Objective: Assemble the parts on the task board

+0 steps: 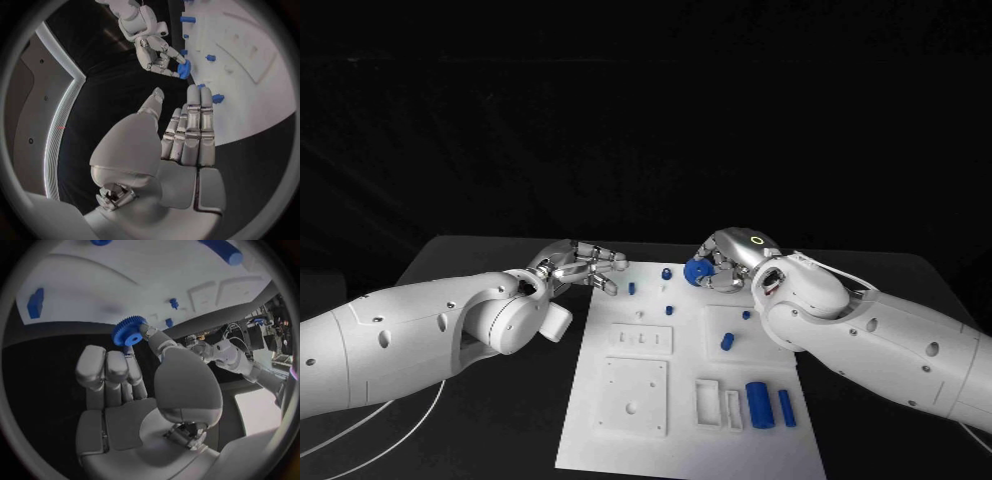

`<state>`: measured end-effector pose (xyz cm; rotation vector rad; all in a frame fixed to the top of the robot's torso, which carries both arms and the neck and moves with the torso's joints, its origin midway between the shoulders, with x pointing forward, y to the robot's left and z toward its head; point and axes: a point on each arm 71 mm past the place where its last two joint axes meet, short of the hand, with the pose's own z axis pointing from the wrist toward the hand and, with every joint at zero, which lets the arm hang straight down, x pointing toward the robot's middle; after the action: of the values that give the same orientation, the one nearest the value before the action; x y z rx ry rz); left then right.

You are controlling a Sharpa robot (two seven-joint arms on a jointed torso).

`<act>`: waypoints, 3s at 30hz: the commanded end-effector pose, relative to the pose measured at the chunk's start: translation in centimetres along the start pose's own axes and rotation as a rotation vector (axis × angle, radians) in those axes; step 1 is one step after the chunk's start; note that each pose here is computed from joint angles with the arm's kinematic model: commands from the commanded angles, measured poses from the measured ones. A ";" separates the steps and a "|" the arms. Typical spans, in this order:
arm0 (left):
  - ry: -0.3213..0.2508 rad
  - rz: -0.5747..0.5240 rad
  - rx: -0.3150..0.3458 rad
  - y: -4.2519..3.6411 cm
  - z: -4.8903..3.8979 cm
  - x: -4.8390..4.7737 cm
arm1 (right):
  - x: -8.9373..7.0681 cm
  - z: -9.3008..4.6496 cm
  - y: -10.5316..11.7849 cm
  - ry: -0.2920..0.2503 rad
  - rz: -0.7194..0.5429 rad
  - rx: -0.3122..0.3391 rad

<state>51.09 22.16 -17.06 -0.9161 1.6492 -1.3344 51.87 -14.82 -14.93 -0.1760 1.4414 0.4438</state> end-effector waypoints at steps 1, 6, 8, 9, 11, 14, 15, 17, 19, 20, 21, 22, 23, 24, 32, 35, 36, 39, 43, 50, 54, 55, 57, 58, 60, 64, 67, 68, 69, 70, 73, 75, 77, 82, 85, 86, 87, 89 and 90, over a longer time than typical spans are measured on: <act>0.016 -0.001 0.006 -0.12 0.01 0.21 | -0.5 -0.1 0.9 -0.084 -0.044 -0.011; 0.017 -0.001 0.007 -0.14 0.04 0.26 | -0.3 0.0 2.4 -0.092 -0.040 -0.037; 0.018 -0.001 0.007 -0.14 0.05 0.29 | 0.0 0.0 2.8 -0.089 -0.040 -0.046; 0.018 -0.001 0.007 -0.15 0.05 0.30 | 0.1 0.1 3.1 -0.086 -0.040 -0.051; 0.018 -0.001 0.008 -0.16 0.06 0.33 | 0.7 0.1 3.7 -0.079 -0.041 -0.061; 0.019 -0.002 0.008 -0.17 0.07 0.38 | 1.3 0.2 4.3 -0.070 -0.044 -0.070; 0.020 -0.002 0.008 -0.18 0.07 0.40 | 1.5 0.2 4.4 -0.066 -0.045 -0.073; 0.020 -0.002 0.009 -0.19 0.09 0.45 | 1.9 0.3 4.7 -0.060 -0.046 -0.077; 0.022 -0.002 0.009 -0.20 0.10 0.50 | 2.3 0.4 5.0 -0.054 -0.048 -0.080; 0.022 -0.002 0.009 -0.20 0.11 0.52 | 2.5 0.5 5.1 -0.051 -0.048 -0.082; 0.022 -0.002 0.010 -0.21 0.11 0.54 | 2.7 0.5 5.2 -0.047 -0.049 -0.083; 0.022 -0.002 0.010 -0.22 0.12 0.56 | 2.8 0.5 5.2 -0.044 -0.049 -0.084; 0.022 -0.002 0.011 -0.23 0.12 0.57 | 3.0 0.6 5.3 -0.041 -0.050 -0.084; 0.022 -0.002 0.011 -0.23 0.11 0.58 | 3.1 0.6 5.4 -0.038 -0.050 -0.085; 0.023 -0.002 0.012 -0.26 0.13 0.66 | 3.7 0.9 5.5 -0.033 -0.050 -0.083; 0.023 -0.002 0.012 -0.27 0.14 0.69 | 3.9 1.0 5.5 -0.029 -0.051 -0.083; 0.023 -0.002 0.012 -0.27 0.14 0.68 | 3.9 1.0 5.5 -0.028 -0.051 -0.083; 0.020 -0.001 0.013 -0.28 0.14 0.66 | 4.0 1.1 5.6 -0.025 -0.048 -0.083; 0.021 -0.001 0.013 -0.30 0.16 0.73 | 4.1 1.2 5.6 -0.020 -0.045 -0.083; 0.024 -0.002 0.014 -0.33 0.20 0.84 | 4.4 1.4 5.5 -0.004 -0.044 -0.078; 0.024 -0.002 0.014 -0.33 0.21 0.83 | 4.5 1.5 5.5 0.003 -0.041 -0.078; 0.024 -0.002 0.014 -0.33 0.21 0.84 | 4.5 1.5 5.6 0.005 -0.040 -0.078; 0.024 -0.002 0.014 -0.33 0.22 0.85 | 4.6 1.5 5.7 0.008 -0.037 -0.080; 0.024 -0.002 0.014 -0.33 0.22 0.85 | 4.6 1.5 5.7 0.010 -0.035 -0.080; 0.024 -0.002 0.014 -0.33 0.22 0.85 | 4.7 1.6 5.8 0.014 -0.032 -0.078; 0.024 -0.001 0.013 -0.33 0.23 0.85 | 4.9 1.7 5.7 0.023 -0.028 -0.071; 0.024 0.000 0.013 -0.33 0.23 0.84 | 4.9 1.7 5.6 0.028 -0.027 -0.066; 0.023 0.000 0.013 -0.33 0.23 0.83 | 4.9 1.7 5.6 0.029 -0.027 -0.065; 0.023 0.000 0.013 -0.33 0.23 0.83 | 4.9 1.7 5.5 0.030 -0.027 -0.063; 0.023 0.000 0.013 -0.33 0.22 0.83 | 5.0 1.7 5.5 0.031 -0.026 -0.061; 0.023 0.000 0.013 -0.33 0.23 0.82 | 5.0 1.7 5.4 0.034 -0.024 -0.056; 0.023 0.000 0.013 -0.33 0.24 0.82 | 5.0 1.7 5.3 0.035 -0.022 -0.054; 0.023 0.000 0.013 -0.32 0.24 0.81 | 5.0 1.7 5.2 0.033 -0.014 -0.051; 0.020 0.001 0.013 -0.30 0.24 0.68 | 4.4 1.1 4.6 0.005 0.041 -0.048; 0.014 0.002 0.014 -0.26 0.18 0.43 | 3.6 0.6 3.8 -0.024 0.100 -0.047; 0.011 0.003 0.014 -0.24 0.16 0.33 | 3.2 0.4 3.5 -0.034 0.115 -0.047; 0.008 0.003 0.014 -0.23 0.14 0.23 | 2.8 0.2 3.1 -0.044 0.129 -0.046; 0.004 0.004 0.014 -0.20 0.10 0.06 | 2.1 -0.1 2.3 -0.053 0.156 -0.038; 0.002 0.004 0.014 -0.19 0.07 -0.01 | 1.9 -0.3 2.0 -0.056 0.165 -0.035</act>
<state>51.16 22.18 -17.06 -0.9148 1.6485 -1.3316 51.16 -12.70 -16.87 -0.1275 1.4203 0.5201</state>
